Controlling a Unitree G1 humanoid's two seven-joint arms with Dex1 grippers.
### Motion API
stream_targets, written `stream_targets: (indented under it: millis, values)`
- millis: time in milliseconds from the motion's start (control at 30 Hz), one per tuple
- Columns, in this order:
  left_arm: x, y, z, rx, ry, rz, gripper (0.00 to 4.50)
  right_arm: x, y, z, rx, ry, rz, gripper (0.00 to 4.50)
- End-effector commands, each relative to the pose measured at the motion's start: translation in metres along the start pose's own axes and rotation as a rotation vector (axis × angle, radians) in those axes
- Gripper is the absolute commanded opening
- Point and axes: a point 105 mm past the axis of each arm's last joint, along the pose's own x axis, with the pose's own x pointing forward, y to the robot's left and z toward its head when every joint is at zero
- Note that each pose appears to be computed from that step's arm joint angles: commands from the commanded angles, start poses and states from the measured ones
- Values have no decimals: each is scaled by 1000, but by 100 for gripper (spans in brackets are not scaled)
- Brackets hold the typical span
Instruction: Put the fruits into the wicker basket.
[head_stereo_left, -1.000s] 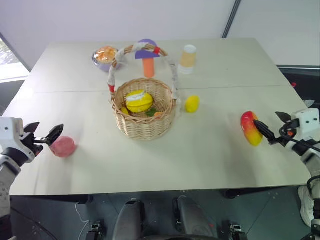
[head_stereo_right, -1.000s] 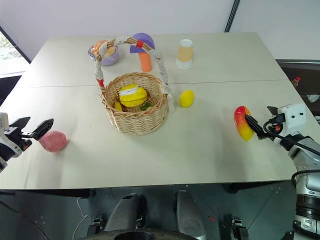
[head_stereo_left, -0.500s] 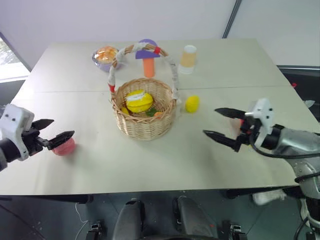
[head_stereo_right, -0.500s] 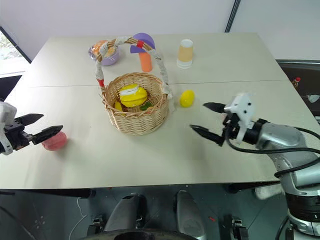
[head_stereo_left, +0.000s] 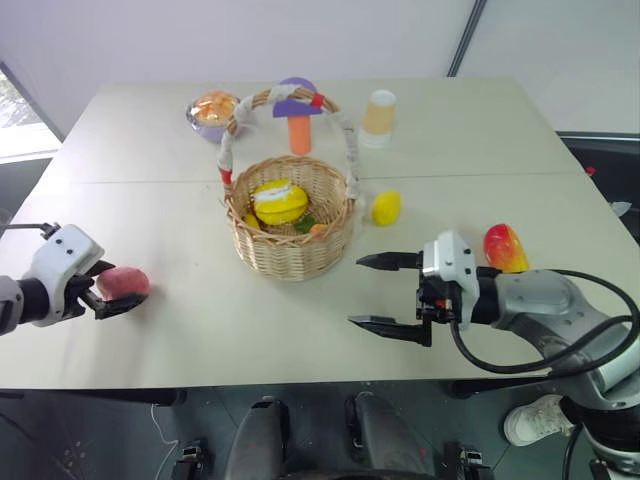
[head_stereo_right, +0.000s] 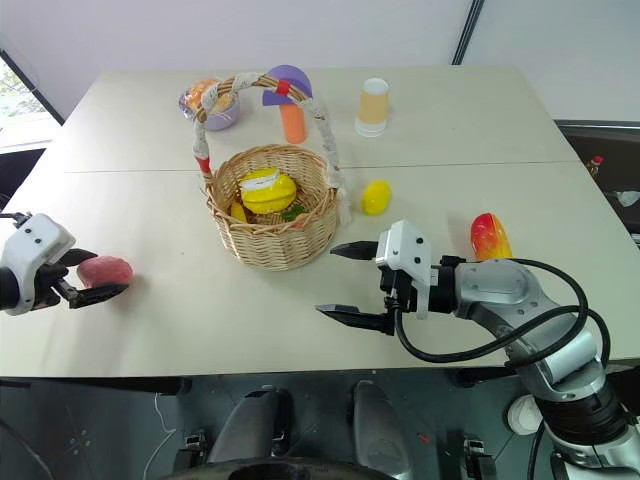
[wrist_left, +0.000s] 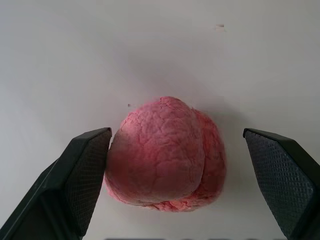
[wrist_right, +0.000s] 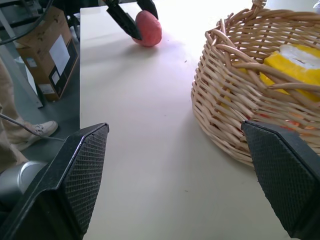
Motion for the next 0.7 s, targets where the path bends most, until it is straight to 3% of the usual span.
stream_targets:
  millis: [33,100,233,433,567,700]
  values:
    - [0,6,-4,19,33,8,450,3,7,9,-46,-34,10,442]
    - [1,8,-6,13,35,12,396,5,8,9,-47,-37,7,450]
    - [-2,15,-1,27,-5,48,245,6,8,8,-49,-35,3,450]
    - [-23,11,40,9,-242,18,234,6,5,10,-62,-32,-7,450]
    - [-40,-29,111,38,-526,-142,234,1,-4,10,-76,-16,-34,450]
    - [-15,-70,176,134,-687,-189,234,-3,-17,11,-93,-13,-87,450]
